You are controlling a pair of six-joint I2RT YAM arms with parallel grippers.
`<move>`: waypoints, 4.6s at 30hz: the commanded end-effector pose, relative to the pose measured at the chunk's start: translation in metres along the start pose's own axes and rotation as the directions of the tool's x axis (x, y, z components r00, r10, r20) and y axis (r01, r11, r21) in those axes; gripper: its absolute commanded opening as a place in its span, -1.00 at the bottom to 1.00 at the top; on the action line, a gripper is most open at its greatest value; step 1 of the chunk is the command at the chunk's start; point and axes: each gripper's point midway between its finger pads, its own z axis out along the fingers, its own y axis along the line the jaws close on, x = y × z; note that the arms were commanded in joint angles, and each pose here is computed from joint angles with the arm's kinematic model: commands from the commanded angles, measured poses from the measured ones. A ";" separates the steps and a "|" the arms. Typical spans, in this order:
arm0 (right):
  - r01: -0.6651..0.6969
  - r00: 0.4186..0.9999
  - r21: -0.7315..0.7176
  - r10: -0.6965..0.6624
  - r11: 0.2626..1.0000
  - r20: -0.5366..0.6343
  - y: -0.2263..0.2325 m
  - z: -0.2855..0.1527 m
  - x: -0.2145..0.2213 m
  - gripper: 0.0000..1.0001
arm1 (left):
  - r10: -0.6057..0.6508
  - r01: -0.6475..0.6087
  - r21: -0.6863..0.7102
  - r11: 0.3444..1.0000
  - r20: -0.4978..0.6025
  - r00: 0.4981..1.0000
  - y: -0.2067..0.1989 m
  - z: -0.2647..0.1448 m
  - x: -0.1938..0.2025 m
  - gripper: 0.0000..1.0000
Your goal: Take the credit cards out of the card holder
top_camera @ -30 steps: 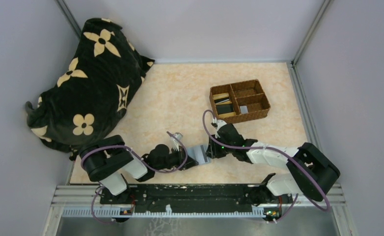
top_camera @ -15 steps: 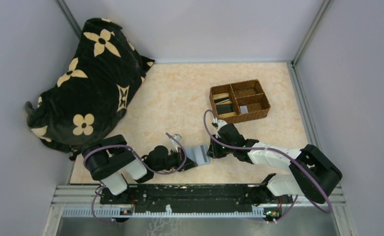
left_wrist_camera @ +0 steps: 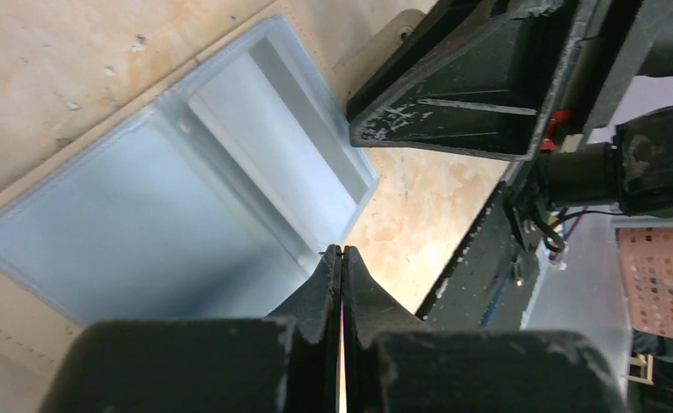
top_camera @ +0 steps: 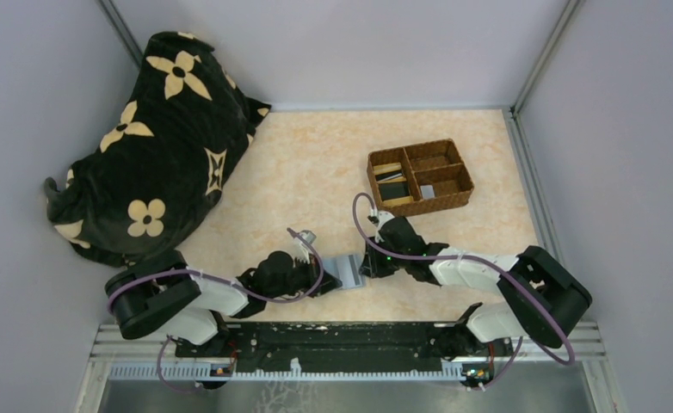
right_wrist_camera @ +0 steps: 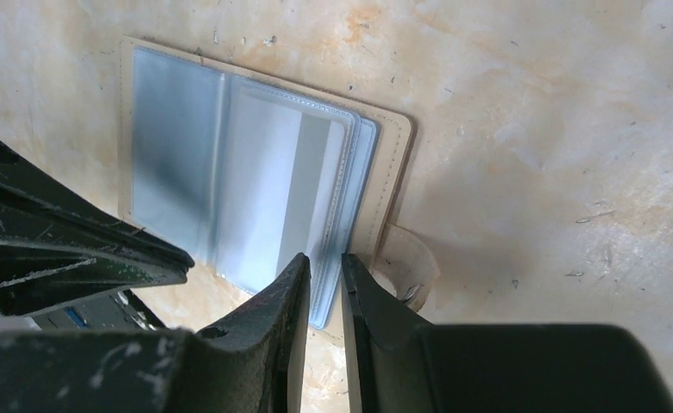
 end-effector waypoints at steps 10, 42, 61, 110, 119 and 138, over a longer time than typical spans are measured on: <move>0.058 0.994 -0.075 -0.051 0.995 0.099 0.038 -0.014 -0.042 -0.59 | 0.043 -0.054 -0.200 0.978 -0.056 0.997 0.041 0.001 0.009 -1.00; 0.032 0.999 -0.091 -0.031 0.995 0.009 0.024 0.008 -0.007 -0.15 | 0.015 -0.028 -0.208 0.978 -0.067 0.998 0.048 -0.004 0.018 -1.00; 0.050 0.999 -0.123 -0.050 0.991 0.005 0.036 0.003 -0.007 -0.16 | 0.012 -0.025 -0.205 0.978 -0.066 0.998 0.048 -0.004 0.019 -1.00; -0.008 1.000 -0.480 0.011 0.877 0.003 0.106 -0.012 -0.001 -0.18 | -0.027 0.017 -0.193 0.981 -0.049 0.998 0.045 -0.037 0.024 -0.67; -0.013 1.000 -0.477 0.004 0.879 -0.020 0.107 0.000 0.005 -0.24 | 0.051 -0.038 -0.223 0.974 0.054 0.997 0.020 -0.092 -0.016 -0.10; 0.021 1.000 -0.407 -0.023 0.913 0.000 0.108 0.010 -0.004 -0.34 | 0.041 -0.019 -0.213 0.977 0.103 0.994 0.012 -0.087 -0.030 -0.88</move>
